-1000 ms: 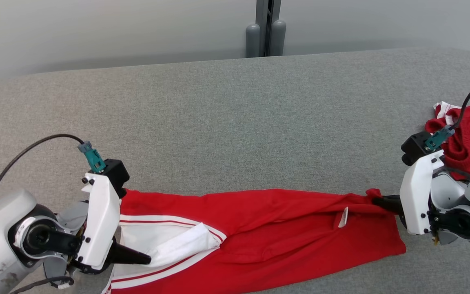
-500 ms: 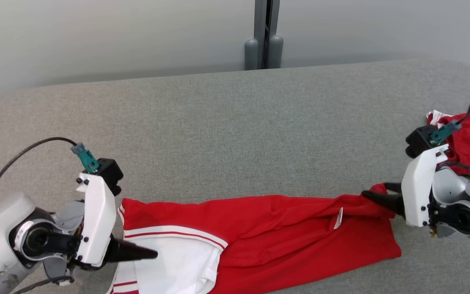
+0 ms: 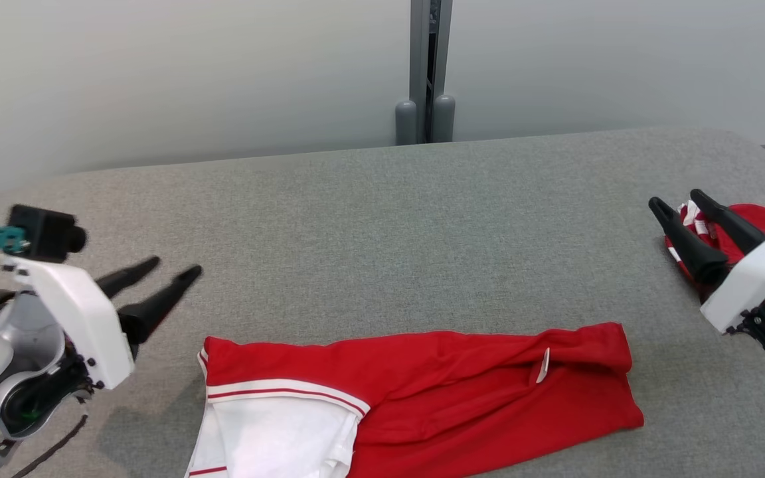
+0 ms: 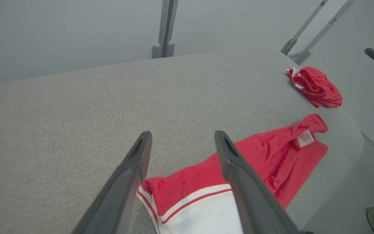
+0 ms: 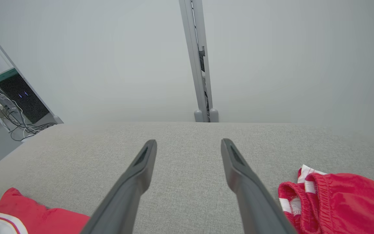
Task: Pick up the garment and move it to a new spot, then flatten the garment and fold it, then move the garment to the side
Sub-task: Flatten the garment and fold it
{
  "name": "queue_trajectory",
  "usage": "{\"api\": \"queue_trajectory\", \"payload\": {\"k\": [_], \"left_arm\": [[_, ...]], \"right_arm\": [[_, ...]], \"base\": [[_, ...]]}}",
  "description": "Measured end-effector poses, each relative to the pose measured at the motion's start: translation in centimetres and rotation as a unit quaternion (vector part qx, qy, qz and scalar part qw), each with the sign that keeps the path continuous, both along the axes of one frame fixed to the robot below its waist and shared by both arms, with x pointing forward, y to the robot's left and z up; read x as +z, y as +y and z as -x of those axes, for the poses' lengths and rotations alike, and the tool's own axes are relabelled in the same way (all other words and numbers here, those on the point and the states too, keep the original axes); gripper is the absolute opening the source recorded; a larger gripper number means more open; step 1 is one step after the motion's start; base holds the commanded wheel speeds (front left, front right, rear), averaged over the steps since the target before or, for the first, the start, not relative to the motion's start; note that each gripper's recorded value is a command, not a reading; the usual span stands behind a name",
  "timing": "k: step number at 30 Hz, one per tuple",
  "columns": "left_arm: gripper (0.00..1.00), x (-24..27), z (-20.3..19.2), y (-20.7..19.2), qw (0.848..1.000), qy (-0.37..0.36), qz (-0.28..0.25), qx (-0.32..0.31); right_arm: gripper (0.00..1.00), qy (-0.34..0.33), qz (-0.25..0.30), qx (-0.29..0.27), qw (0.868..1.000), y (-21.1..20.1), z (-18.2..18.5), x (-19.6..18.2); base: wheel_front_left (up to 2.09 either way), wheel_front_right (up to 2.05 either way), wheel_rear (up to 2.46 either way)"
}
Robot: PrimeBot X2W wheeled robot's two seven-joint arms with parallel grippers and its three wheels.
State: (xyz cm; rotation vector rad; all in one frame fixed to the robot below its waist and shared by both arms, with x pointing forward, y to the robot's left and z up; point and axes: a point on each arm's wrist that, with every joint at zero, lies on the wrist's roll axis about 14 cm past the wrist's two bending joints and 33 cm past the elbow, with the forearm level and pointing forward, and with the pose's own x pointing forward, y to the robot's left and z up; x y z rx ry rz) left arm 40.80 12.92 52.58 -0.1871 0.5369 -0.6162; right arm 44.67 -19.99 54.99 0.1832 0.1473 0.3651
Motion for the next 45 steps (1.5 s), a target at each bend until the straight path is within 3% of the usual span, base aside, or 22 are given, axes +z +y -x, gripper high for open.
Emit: {"api": "queue_trajectory", "payload": {"k": [4,8,12,16,22,29,38,45], "left_arm": [[1.0,1.9,-0.9,2.4,0.991,-0.095,0.027,0.089],[1.0,3.4,-0.7,4.3,0.97,-0.174,0.053,0.163],[1.0,2.9,0.0,4.6,0.961,-0.19,0.047,0.196],[1.0,5.2,0.1,5.5,0.931,-0.251,0.064,0.258],[1.0,3.7,2.2,7.0,0.906,-0.276,0.052,0.316],[1.0,2.5,3.1,7.0,0.893,-0.29,0.043,0.341],[1.0,1.0,2.7,5.2,0.902,-0.285,0.061,0.317],[1.0,0.2,2.5,4.7,0.906,-0.28,0.064,0.31]], "right_arm": [[1.0,-0.028,-0.018,-0.03,0.999,-1.1,0.0,0.4],[1.0,-0.103,-0.063,-0.067,0.99,-1.9,-0.6,4.0],[1.0,-0.111,-0.088,-0.085,0.986,-1.3,0.9,2.5],[1.0,-0.118,-0.1,-0.107,0.982,-0.7,2.8,0.8],[1.0,-0.108,-0.099,-0.121,0.982,0.4,4.8,-1.4],[1.0,-0.048,-0.064,-0.131,0.988,0.8,6.5,-6.2],[1.0,0.001,-0.062,-0.139,0.988,1.2,6.2,-8.9],[1.0,0.103,-0.068,-0.154,0.98,1.0,6.1,-13.0]], "base": [[0.0,0.0,0.0],[0.0,0.0,0.0],[0.0,0.0,0.0],[0.0,0.0,0.0],[0.0,0.0,0.0],[0.0,0.0,0.0],[0.0,0.0,0.0],[0.0,0.0,0.0]]}}
